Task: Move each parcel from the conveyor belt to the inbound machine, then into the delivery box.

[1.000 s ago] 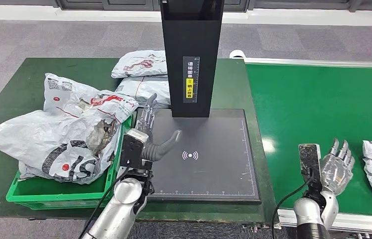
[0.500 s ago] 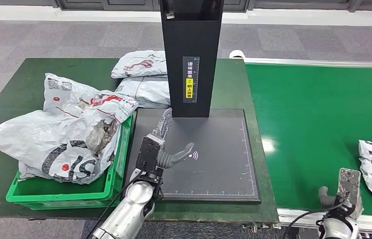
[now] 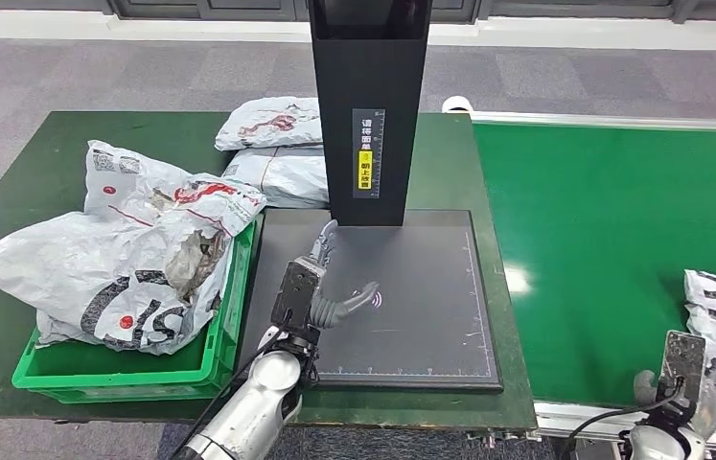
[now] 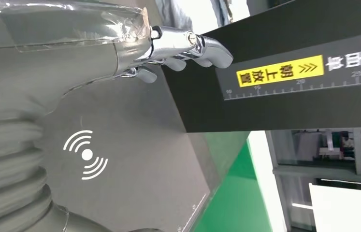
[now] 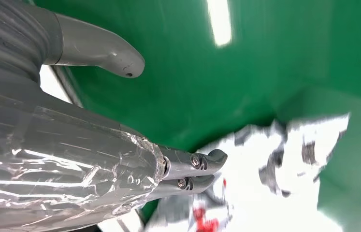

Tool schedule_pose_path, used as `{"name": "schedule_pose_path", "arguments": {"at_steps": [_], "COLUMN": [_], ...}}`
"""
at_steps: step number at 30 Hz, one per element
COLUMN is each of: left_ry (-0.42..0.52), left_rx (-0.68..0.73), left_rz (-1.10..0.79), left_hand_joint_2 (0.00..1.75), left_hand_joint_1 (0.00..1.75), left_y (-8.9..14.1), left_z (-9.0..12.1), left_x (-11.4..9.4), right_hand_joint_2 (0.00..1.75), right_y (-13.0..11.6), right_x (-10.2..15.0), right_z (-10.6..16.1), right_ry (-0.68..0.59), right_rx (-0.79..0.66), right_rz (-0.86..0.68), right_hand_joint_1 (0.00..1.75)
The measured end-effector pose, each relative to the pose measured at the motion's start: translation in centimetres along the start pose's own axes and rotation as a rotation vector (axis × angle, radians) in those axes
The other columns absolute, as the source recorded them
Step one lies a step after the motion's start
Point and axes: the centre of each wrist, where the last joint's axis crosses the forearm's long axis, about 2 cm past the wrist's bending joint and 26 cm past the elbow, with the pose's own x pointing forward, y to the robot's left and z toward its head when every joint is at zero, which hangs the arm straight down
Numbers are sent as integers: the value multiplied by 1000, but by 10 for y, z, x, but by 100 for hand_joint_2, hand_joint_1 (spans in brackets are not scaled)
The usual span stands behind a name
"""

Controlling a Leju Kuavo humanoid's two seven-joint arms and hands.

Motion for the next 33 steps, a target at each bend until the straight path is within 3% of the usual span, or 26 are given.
{"name": "schedule_pose_path", "arguments": {"at_steps": [20, 33], "left_ry": [40, 48], "left_rx": [15, 60], "left_rz": [37, 64], "left_hand_joint_2": [175, 175], "left_hand_joint_1": [0, 0], "left_y": [-1, 6], "left_z": [3, 7], "left_x": [-7, -15], "right_hand_joint_2": [175, 175], "right_y": [-17, -14], "right_x": [16, 11], "right_z": [-5, -3], "right_ry": [-72, -71], "right_rx": [-63, -79], "right_rz": [92, 105], "right_hand_joint_1": [0, 0]}}
